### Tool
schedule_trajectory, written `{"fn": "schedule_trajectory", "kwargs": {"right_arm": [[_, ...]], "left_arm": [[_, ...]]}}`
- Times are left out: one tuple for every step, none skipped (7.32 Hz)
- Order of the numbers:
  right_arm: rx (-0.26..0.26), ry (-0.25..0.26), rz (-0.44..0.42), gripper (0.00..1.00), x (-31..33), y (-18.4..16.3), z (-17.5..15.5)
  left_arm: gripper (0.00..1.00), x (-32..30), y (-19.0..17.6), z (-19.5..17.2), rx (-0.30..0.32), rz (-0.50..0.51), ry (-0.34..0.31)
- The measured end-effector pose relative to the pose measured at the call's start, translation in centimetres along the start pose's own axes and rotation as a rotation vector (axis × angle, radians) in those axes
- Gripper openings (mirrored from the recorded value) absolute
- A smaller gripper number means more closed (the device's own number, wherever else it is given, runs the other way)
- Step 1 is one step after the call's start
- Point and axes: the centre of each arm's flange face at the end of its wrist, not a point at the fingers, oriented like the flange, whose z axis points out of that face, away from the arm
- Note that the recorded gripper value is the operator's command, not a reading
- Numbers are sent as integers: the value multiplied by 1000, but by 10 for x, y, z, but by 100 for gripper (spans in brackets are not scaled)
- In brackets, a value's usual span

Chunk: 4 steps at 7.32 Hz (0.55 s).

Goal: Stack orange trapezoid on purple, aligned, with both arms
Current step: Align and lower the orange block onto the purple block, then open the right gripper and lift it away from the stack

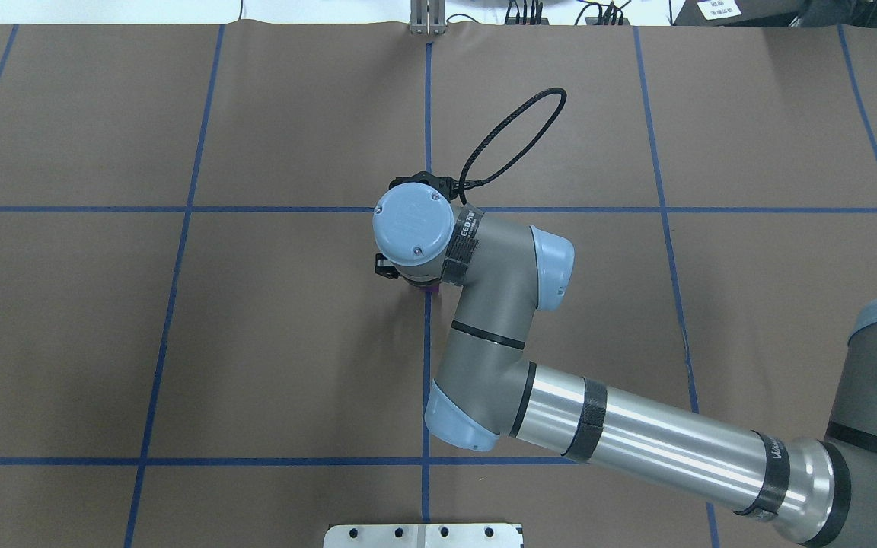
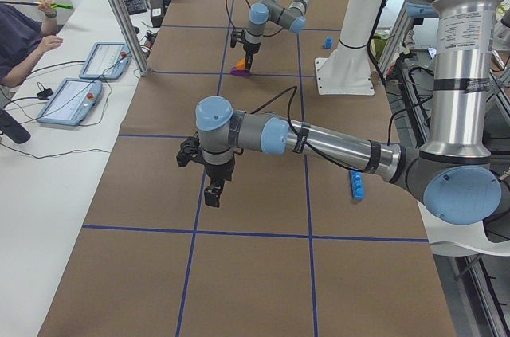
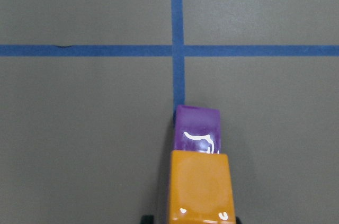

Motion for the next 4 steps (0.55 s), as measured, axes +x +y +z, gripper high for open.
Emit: {"fn": "schedule_trajectory", "kwargs": {"right_arm": [[4, -1, -4, 100, -1, 1, -1], [6, -8, -6, 100, -2, 1, -4], [7, -27, -6, 100, -3, -1, -16], [1, -47, -2, 100, -2, -4, -35]], "left_arm": [[100, 0, 0, 0, 1, 1, 1], [100, 1, 0, -1, 2, 2, 1], [100, 2, 0, -2, 4, 3, 1], [100, 2, 0, -3, 5, 3, 1]]}}
